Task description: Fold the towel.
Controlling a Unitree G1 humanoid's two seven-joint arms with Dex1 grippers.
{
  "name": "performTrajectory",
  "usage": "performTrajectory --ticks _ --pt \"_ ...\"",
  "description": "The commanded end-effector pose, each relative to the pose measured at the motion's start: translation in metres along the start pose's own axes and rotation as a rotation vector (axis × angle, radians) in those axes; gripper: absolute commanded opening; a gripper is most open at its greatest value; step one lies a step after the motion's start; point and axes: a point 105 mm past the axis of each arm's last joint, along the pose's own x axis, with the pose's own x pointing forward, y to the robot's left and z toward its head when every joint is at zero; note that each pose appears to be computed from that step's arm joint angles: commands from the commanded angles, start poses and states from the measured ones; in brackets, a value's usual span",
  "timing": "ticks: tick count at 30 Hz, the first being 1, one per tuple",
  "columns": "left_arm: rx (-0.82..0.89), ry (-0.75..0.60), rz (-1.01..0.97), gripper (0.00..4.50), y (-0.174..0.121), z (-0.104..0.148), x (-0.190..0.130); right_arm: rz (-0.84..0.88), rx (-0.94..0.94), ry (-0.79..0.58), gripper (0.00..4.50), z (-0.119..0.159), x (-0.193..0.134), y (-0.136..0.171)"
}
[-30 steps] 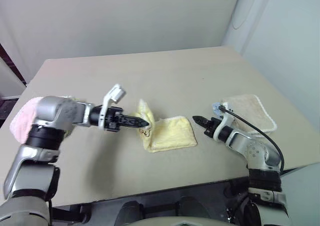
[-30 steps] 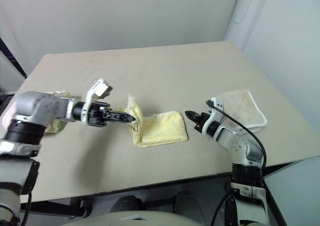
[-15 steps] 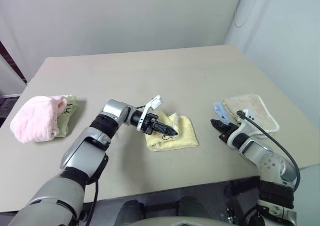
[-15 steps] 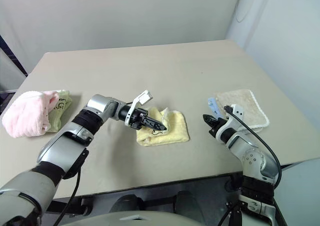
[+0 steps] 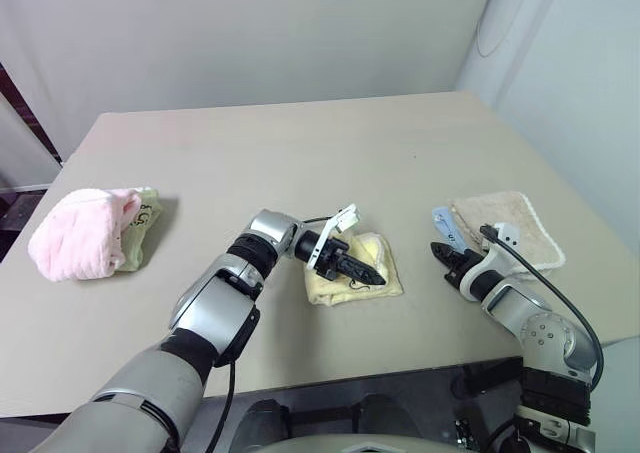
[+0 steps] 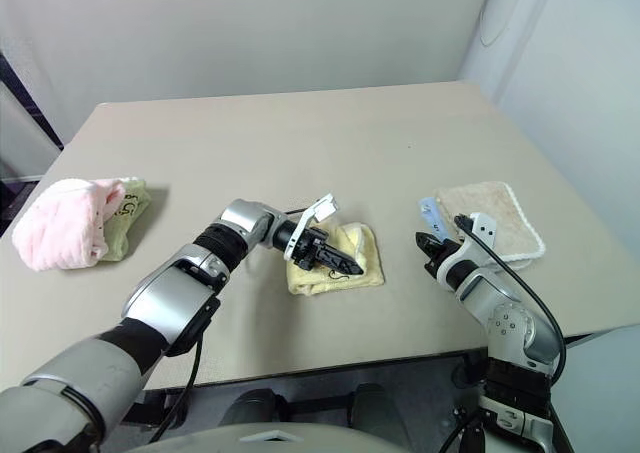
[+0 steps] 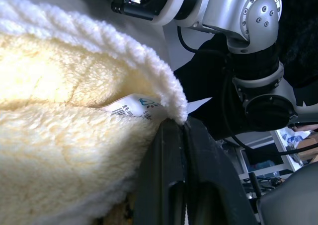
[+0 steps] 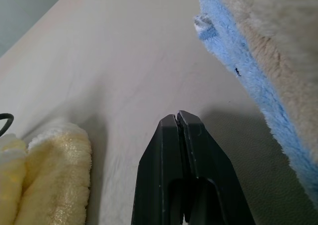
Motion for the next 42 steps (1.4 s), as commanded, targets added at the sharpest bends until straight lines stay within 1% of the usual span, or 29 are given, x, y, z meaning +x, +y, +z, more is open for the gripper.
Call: performTrajectory --ticks 1,2,4,7,12,16,18,23,25,27,29,31,32,33,34,35,37,39,42 --pt "0.07 -0.028 -0.025 1.32 -0.007 0.016 0.002 -0.004 -0.033 -0.039 0.0 0.009 -0.002 0.003" --pt "0.076 -0.034 -0.057 1.74 -0.011 0.018 0.002 -0.006 -0.033 -0.039 0.0 0.009 -0.001 0.003" --pt "0.082 -0.073 -0.116 2.39 -0.021 0.025 0.0 -0.007 -0.029 -0.04 0.0 0.009 0.0 0.003" --pt "0.103 -0.109 -0.144 2.39 -0.028 0.032 -0.005 -0.004 -0.024 -0.043 0.0 0.008 0.001 0.003" --pt "0.138 -0.199 -0.189 2.39 -0.048 0.054 -0.023 0.011 -0.012 -0.063 0.0 0.011 0.003 0.006" --pt "0.144 -0.231 -0.161 2.39 -0.054 0.061 -0.038 0.021 -0.007 -0.059 0.0 0.011 0.007 0.008" --pt "0.138 -0.243 -0.116 2.39 -0.053 0.062 -0.048 0.036 -0.004 -0.059 0.0 0.011 0.008 0.012" --pt "0.121 -0.218 -0.025 2.39 -0.05 0.044 -0.079 0.067 -0.001 -0.052 0.0 0.009 0.011 0.019" --pt "0.157 -0.196 0.012 2.39 -0.048 0.035 -0.089 0.084 -0.016 -0.057 0.0 0.01 0.01 0.023" --pt "0.235 -0.186 0.092 2.39 -0.039 0.029 -0.095 0.118 -0.083 -0.104 0.0 0.021 0.007 0.032" --pt "0.294 -0.227 0.144 2.39 -0.035 0.03 -0.101 0.193 -0.194 -0.139 0.0 0.03 0.001 0.049" --pt "0.319 -0.294 0.189 2.39 -0.033 0.036 -0.107 0.314 -0.258 -0.164 0.0 0.036 -0.009 0.073" --pt "0.36 -0.3 0.227 2.39 -0.031 0.035 -0.111 0.378 -0.286 -0.181 0.0 0.04 -0.015 0.086" --pt "0.393 -0.294 0.257 2.02 -0.029 0.032 -0.113 0.428 -0.312 -0.195 0.0 0.043 -0.02 0.096" --pt "0.393 -0.303 0.259 1.85 -0.03 0.029 -0.115 0.466 -0.341 -0.2 0.0 0.047 -0.024 0.105" --pt "0.391 -0.314 0.256 1.5 -0.032 0.026 -0.117 0.5 -0.368 -0.202 0.0 0.049 -0.027 0.113" --pt "0.401 -0.32 0.278 0.81 -0.033 0.02 -0.12 0.608 -0.419 -0.178 0.0 0.05 -0.035 0.135" --pt "0.417 -0.299 0.308 0.04 -0.032 0.012 -0.12 0.727 -0.474 -0.124 0.0 0.044 -0.044 0.156" --pt "0.442 -0.292 0.308 0.04 -0.036 0.006 -0.119 0.825 -0.554 -0.042 0.0 0.034 -0.044 0.177"
